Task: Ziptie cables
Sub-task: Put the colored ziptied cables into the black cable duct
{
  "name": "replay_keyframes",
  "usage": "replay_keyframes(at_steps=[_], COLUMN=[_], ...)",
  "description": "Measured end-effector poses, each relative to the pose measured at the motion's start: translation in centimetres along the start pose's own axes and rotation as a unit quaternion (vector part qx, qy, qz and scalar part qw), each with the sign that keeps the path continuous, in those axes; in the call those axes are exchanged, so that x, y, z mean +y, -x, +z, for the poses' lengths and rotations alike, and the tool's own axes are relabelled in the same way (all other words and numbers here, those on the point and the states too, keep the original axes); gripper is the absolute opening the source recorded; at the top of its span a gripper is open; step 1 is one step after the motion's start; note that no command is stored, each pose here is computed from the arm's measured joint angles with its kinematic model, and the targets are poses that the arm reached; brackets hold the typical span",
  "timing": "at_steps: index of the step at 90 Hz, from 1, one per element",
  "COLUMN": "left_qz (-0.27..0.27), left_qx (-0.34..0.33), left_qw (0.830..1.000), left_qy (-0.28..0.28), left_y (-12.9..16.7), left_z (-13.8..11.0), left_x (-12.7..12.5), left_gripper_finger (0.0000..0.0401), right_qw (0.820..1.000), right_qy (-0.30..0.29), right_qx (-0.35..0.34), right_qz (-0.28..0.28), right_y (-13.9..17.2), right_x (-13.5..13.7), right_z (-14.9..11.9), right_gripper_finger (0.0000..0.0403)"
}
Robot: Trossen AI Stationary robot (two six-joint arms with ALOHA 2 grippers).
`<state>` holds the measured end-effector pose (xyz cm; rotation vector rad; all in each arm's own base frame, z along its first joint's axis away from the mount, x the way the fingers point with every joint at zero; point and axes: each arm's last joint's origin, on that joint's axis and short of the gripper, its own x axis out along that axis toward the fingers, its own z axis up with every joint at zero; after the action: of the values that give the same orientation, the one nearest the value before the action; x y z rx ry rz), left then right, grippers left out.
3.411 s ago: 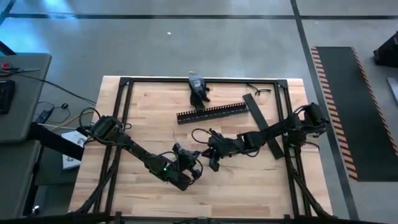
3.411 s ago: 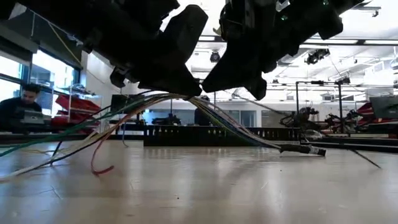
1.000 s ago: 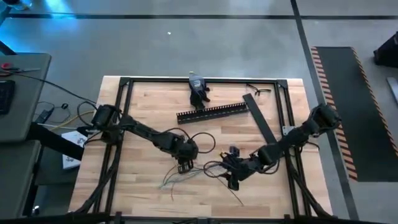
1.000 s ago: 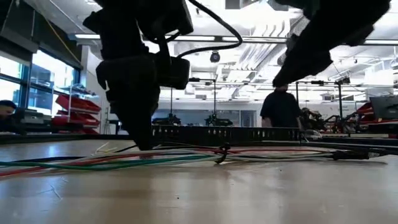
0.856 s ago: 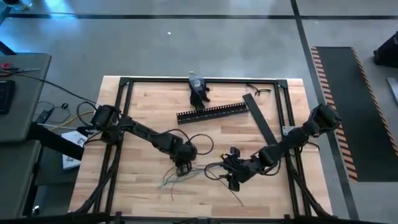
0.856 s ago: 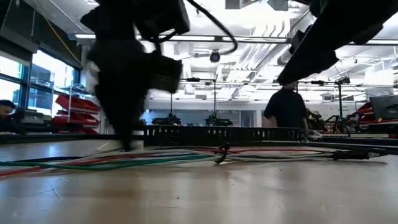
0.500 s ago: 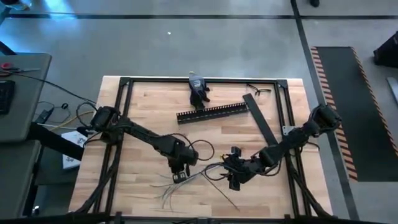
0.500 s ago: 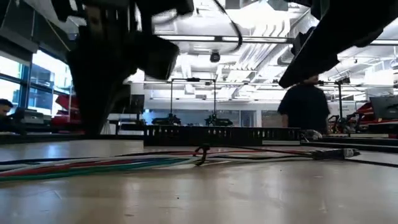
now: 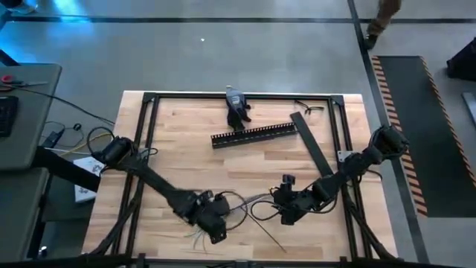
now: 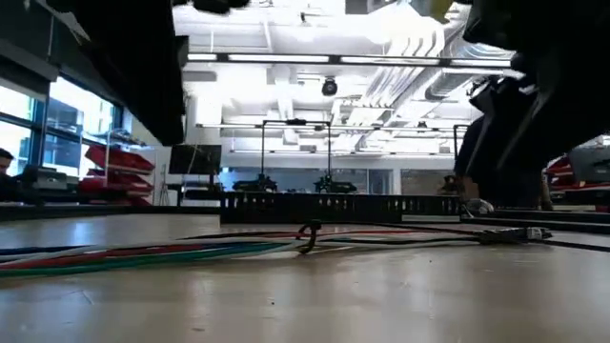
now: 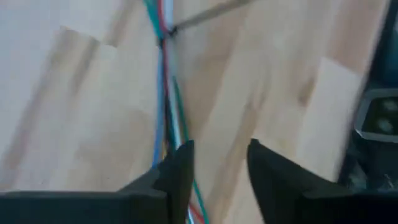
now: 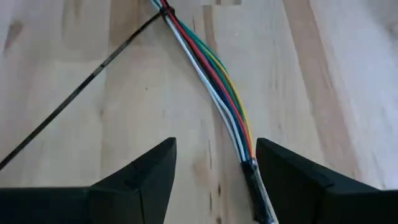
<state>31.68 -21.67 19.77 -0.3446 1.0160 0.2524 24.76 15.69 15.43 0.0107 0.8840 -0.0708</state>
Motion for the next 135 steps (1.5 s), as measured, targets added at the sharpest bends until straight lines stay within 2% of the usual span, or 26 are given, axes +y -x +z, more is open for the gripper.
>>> replay_keyframes(at_steps=[11, 21, 32, 54, 64, 78, 91, 101, 108, 115, 135], left_qz=[0.039, 0.055, 0.075, 0.109, 0.119, 0.148, 0.143, 0.144, 0.147, 0.145, 0.096], left_qx=[-0.079, -0.075, -0.054, -0.038, -0.035, -0.013, 0.015, 0.001, -0.006, 0.015, 0.075], left_qw=[0.996, 0.995, 0.995, 0.993, 0.992, 0.988, 0.988, 0.987, 0.986, 0.988, 0.992], left_qy=[-0.001, -0.020, -0.035, -0.009, -0.004, -0.037, -0.055, -0.074, -0.072, -0.061, -0.043], left_y=[0.3, -1.5, -3.9, -6.6, -6.4, -5.3, -5.1, -5.0, -5.0, -5.4, -6.6], left_z=[-1.4, -2.8, -4.2, -5.1, -5.1, -4.6, -4.6, -4.7, -4.8, -5.0, -4.7], left_x=[-1.0, -1.6, -1.7, -1.2, -1.1, -1.2, -1.2, -1.4, -1.3, -0.9, 0.3], left_gripper_finger=[0.0211, 0.0235, 0.0243, 0.0241, 0.0240, 0.0223, 0.0190, 0.0168, 0.0165, 0.0166, 0.0168], right_qw=[1.000, 0.999, 0.999, 0.999, 0.998, 0.998, 0.997, 0.997, 0.996, 0.996, 0.996], right_qy=[-0.011, -0.022, -0.028, -0.030, -0.033, -0.037, -0.041, -0.051, -0.053, -0.054, -0.055], right_qx=[-0.020, -0.027, -0.023, -0.027, -0.029, -0.033, -0.038, -0.041, -0.039, -0.040, -0.044], right_qz=[0.017, 0.026, 0.028, 0.032, 0.038, 0.040, 0.044, 0.051, 0.056, 0.059, 0.063], right_y=[-0.4, -0.6, -0.6, -0.5, -0.5, -0.5, -0.5, -0.5, -0.5, -0.5, -0.4], right_x=[-0.1, -0.1, -0.1, 0.1, 0.1, 0.2, 0.2, 0.3, 0.4, 0.4, 0.4], right_z=[-0.6, -1.0, -1.2, -1.2, -1.1, -1.0, -0.9, -0.8, -0.8, -0.7, -0.6], right_gripper_finger=[0.0208, 0.0208, 0.0208, 0.0208, 0.0208, 0.0208, 0.0208, 0.0208, 0.0208, 0.0208, 0.0208])
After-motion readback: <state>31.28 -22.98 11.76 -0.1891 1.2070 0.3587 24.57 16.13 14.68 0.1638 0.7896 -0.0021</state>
